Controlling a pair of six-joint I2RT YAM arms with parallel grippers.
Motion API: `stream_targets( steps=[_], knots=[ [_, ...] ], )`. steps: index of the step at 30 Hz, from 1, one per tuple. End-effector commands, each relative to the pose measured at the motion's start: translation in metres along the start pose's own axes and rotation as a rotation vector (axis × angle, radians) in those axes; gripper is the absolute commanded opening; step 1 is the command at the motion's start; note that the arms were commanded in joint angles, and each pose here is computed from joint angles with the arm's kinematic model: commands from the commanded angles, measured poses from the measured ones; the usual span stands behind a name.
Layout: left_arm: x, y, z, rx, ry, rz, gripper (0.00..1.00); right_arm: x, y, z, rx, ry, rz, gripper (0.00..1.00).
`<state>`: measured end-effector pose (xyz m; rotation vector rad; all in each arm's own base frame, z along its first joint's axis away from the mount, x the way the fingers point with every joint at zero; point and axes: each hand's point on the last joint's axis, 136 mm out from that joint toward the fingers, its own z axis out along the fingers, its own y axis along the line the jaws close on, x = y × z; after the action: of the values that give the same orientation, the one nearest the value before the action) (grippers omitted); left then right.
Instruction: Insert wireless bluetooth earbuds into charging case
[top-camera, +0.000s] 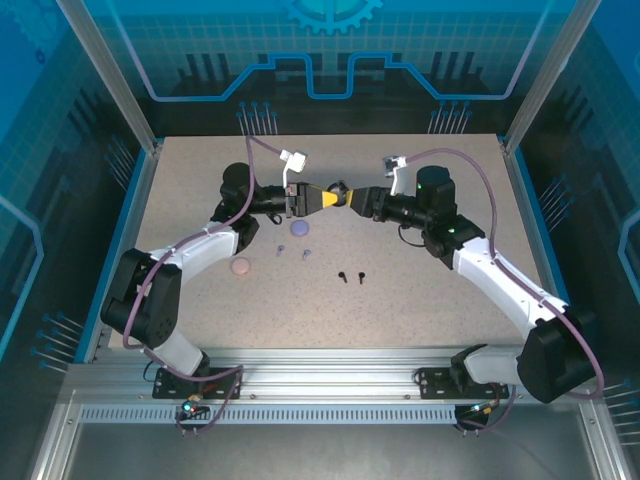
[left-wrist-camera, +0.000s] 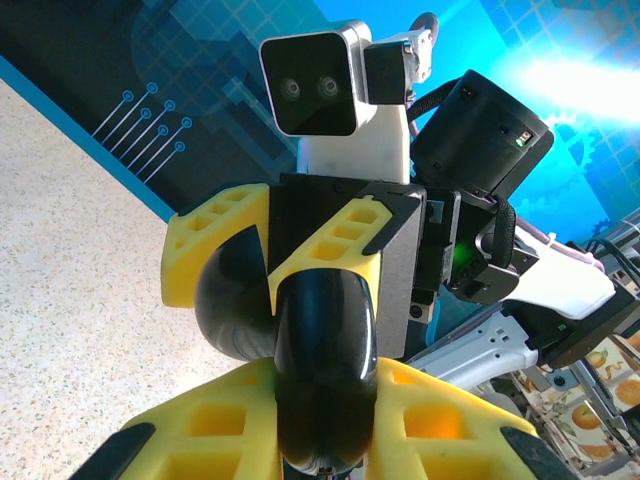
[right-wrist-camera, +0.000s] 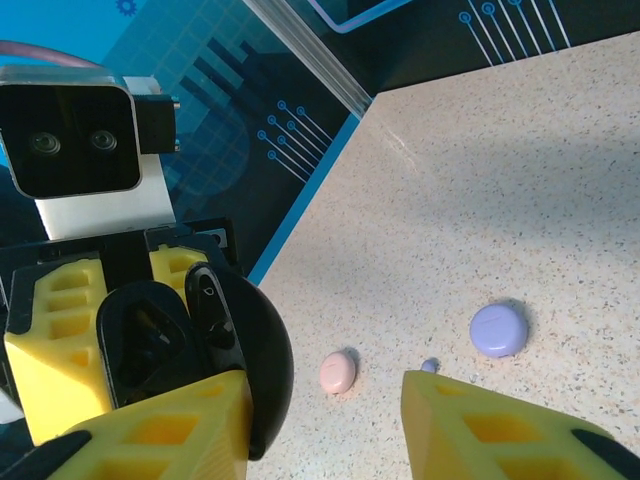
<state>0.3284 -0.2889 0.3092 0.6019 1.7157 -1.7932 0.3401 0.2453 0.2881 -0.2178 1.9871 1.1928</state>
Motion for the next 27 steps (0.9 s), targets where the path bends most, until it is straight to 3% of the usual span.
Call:
stream_targets(
  steps=[1, 8, 11, 14, 18, 22, 27],
  knots=[
    [0.008, -0.007, 0.005, 0.042, 0.029, 0.031, 0.00, -0.009, 0.010, 0.005, -0.016, -0.010, -0.012, 0.38],
    [0.009, -0.005, 0.006, 0.035, 0.028, 0.028, 0.00, -0.009, 0.018, 0.008, -0.034, 0.007, -0.026, 0.13],
    [0.009, 0.000, 0.005, 0.013, 0.012, 0.031, 0.13, -0.012, 0.021, 0.006, -0.031, 0.005, -0.035, 0.00],
    [0.006, 0.003, 0.005, -0.006, -0.006, 0.035, 0.29, -0.016, 0.022, 0.002, -0.005, -0.003, -0.046, 0.00],
    [0.000, 0.004, 0.002, -0.033, -0.026, 0.054, 0.39, -0.023, 0.013, -0.006, 0.087, -0.012, -0.060, 0.00],
    [-0.015, 0.004, -0.007, -0.058, -0.051, 0.074, 0.46, -0.035, -0.003, -0.018, 0.225, -0.020, -0.098, 0.00],
    [-0.036, 0.002, -0.020, -0.083, -0.068, 0.104, 0.53, -0.050, -0.007, -0.029, 0.266, -0.008, -0.162, 0.00]
  ],
)
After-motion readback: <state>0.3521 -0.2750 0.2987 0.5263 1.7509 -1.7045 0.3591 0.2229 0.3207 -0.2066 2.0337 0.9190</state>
